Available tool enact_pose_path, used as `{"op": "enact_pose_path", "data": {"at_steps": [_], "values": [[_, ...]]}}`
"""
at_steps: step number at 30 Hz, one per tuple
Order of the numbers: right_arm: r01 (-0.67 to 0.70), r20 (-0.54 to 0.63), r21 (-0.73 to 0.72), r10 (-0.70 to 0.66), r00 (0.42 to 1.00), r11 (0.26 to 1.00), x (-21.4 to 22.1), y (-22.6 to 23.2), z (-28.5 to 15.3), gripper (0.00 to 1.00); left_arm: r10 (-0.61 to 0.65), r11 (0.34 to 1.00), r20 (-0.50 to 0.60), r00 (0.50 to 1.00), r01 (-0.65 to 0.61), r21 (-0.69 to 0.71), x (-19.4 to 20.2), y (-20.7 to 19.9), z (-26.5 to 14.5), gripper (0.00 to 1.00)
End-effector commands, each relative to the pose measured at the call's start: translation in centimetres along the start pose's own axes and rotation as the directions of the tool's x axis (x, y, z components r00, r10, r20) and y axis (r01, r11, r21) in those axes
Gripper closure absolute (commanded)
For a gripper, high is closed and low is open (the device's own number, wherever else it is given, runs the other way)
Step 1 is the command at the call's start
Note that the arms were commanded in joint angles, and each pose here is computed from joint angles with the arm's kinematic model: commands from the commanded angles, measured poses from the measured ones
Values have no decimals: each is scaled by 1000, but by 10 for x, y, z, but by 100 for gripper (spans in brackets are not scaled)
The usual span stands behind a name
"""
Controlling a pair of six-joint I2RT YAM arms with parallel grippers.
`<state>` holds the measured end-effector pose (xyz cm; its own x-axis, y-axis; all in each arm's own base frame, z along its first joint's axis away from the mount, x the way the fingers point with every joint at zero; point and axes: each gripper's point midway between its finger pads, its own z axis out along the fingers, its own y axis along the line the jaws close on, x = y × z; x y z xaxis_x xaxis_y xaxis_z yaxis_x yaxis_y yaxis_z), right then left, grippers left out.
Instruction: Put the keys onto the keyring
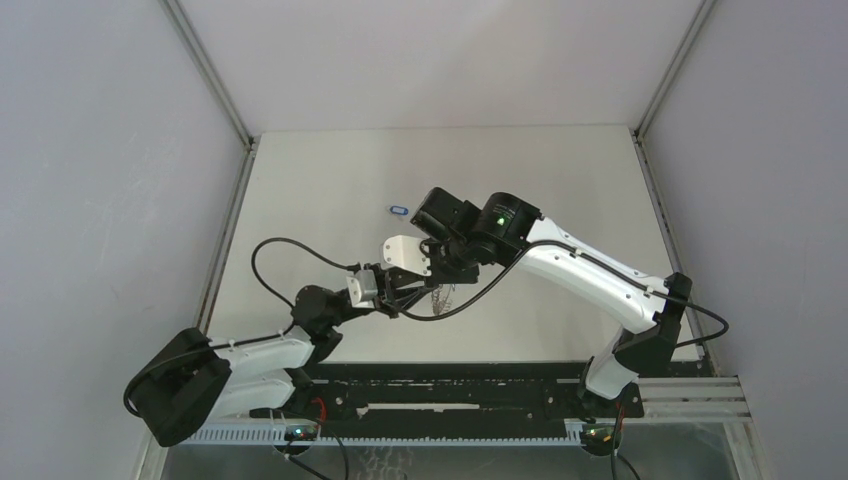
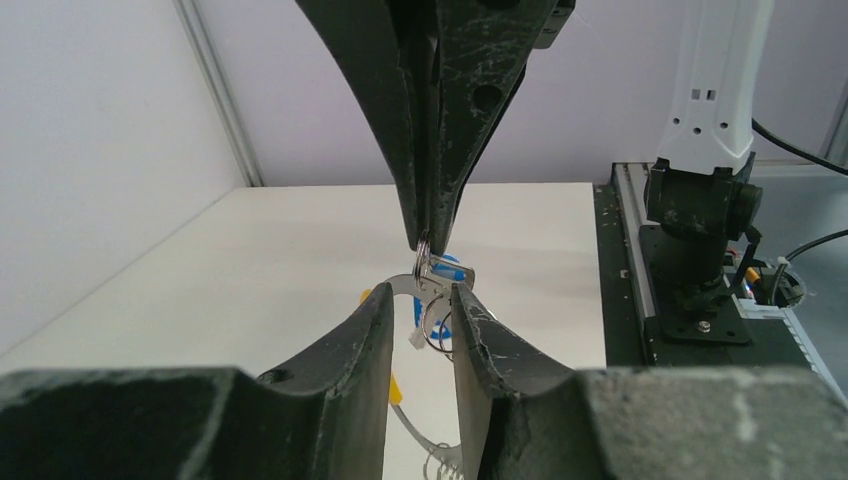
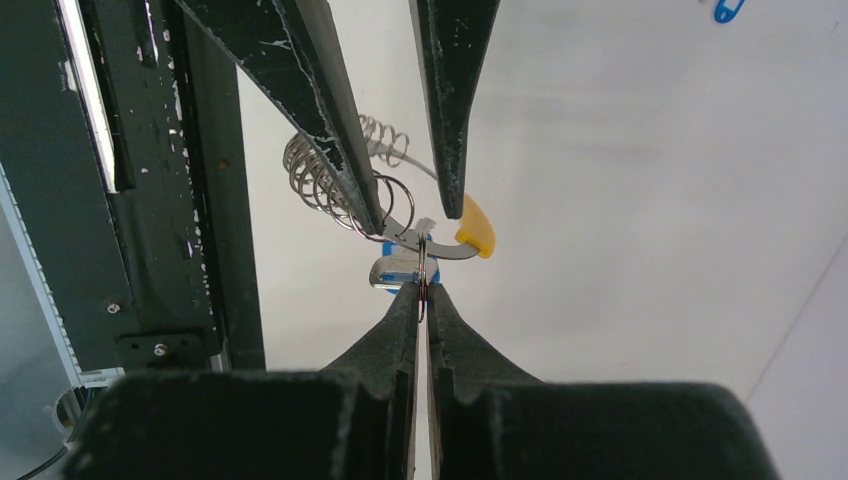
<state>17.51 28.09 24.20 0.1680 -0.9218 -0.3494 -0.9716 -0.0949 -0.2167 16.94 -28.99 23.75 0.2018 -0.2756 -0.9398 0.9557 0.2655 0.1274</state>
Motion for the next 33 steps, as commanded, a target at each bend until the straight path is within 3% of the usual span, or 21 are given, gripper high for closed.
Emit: {"op": "enact_pose_path", "data": {"at_steps": [1,17,23,30,33], "values": [[22,61,34,-25,998,999,-16,-6,-10,100,47,998,109,993,-51,31,-36,1,13,68],[52,71,10,-52,996,999,-23,0,-5,100,38,997,108,993,-45,62,-37,-1,19,72],[56,81,15,-57,995,998,-25,0,-7,100,31,996,100,994,-39,75,-34,-3,20,81],[66,127,38,-70,989,997,-30,0,-17,100,23,996,81,996,-30,87,-28,-4,21,99],[66,153,61,-74,985,996,-28,0,-20,98,18,996,80,997,-25,84,-28,-4,20,100]]}}
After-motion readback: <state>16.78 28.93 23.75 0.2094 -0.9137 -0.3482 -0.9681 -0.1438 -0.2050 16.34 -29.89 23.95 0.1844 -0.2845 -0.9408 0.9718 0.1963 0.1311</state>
